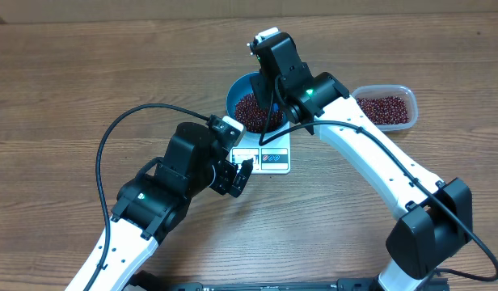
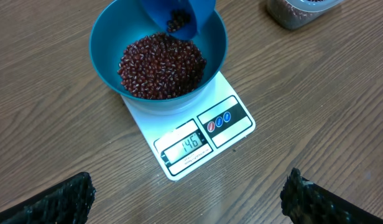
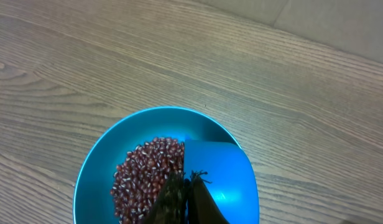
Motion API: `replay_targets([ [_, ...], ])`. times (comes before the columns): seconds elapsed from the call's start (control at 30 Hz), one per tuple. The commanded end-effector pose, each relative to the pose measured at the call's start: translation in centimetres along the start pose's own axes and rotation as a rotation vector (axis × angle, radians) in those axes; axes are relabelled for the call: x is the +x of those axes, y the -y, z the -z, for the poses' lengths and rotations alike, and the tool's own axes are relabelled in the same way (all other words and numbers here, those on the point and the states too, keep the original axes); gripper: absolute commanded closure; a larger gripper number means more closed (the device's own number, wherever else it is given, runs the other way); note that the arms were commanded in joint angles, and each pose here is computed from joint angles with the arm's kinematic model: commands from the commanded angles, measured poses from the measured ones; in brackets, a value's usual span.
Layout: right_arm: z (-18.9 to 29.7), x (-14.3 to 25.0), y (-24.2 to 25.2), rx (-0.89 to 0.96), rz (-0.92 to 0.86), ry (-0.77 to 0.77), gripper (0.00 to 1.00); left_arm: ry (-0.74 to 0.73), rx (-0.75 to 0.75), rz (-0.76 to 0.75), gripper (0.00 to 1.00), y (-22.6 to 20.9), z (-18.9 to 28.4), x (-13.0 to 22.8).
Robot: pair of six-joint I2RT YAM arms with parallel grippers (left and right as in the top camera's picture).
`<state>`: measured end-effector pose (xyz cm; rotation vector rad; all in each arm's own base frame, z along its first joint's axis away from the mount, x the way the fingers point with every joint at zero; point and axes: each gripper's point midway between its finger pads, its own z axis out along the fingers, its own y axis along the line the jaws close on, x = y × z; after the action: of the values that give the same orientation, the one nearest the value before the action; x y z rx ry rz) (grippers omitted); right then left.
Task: Scoop item into bowl and weigh 150g on scale
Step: 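Hold the tilted cup over the bowl, trickling beans in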
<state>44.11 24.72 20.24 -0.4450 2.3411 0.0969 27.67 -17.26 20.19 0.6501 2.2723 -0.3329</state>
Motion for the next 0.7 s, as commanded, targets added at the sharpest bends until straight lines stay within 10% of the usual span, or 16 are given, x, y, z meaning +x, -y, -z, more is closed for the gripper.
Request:
replay_targets([
  [0.0, 2.25, -2.3, 0.5, 0.001, -0.014, 0.071, 0.96, 0.026, 0.006, -0.01, 0.01, 0.0, 0.44, -0.94],
  [0.67, 2.26, -2.26, 0.84, 0.024, 0.014, 0.07, 0.96, 0.027, 0.006, -0.01, 0.01, 0.0, 0.44, -0.95],
])
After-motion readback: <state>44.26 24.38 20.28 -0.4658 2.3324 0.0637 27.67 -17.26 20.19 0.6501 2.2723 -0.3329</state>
